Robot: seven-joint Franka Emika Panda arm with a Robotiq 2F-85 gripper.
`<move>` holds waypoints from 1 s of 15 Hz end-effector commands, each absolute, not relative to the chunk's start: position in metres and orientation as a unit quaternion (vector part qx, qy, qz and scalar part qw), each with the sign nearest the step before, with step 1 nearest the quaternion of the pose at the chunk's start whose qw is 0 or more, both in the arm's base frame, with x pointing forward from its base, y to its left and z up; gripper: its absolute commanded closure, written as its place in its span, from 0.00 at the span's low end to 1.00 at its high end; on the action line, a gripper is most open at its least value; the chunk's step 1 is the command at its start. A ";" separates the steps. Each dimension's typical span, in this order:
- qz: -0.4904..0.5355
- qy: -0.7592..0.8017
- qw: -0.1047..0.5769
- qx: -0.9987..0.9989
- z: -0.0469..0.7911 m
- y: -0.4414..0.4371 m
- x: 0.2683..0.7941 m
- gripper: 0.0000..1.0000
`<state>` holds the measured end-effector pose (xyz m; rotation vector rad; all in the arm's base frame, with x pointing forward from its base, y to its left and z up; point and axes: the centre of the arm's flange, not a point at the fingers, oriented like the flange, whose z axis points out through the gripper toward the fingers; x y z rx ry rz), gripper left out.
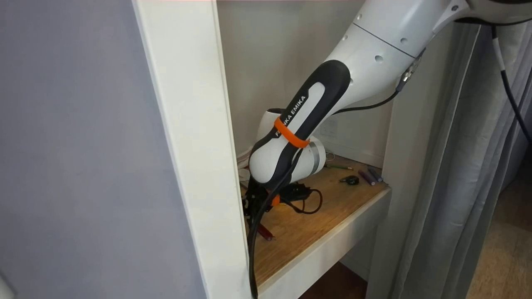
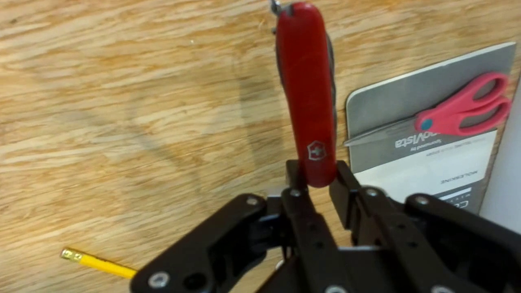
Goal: Move the red object closer to the book
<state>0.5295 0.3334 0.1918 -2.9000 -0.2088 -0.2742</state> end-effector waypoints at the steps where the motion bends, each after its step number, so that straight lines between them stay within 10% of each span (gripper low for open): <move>1: -0.115 -0.085 0.092 -0.985 0.184 0.362 0.542 0.94; 15: -0.131 -0.115 0.058 -0.983 0.150 0.390 0.557 0.95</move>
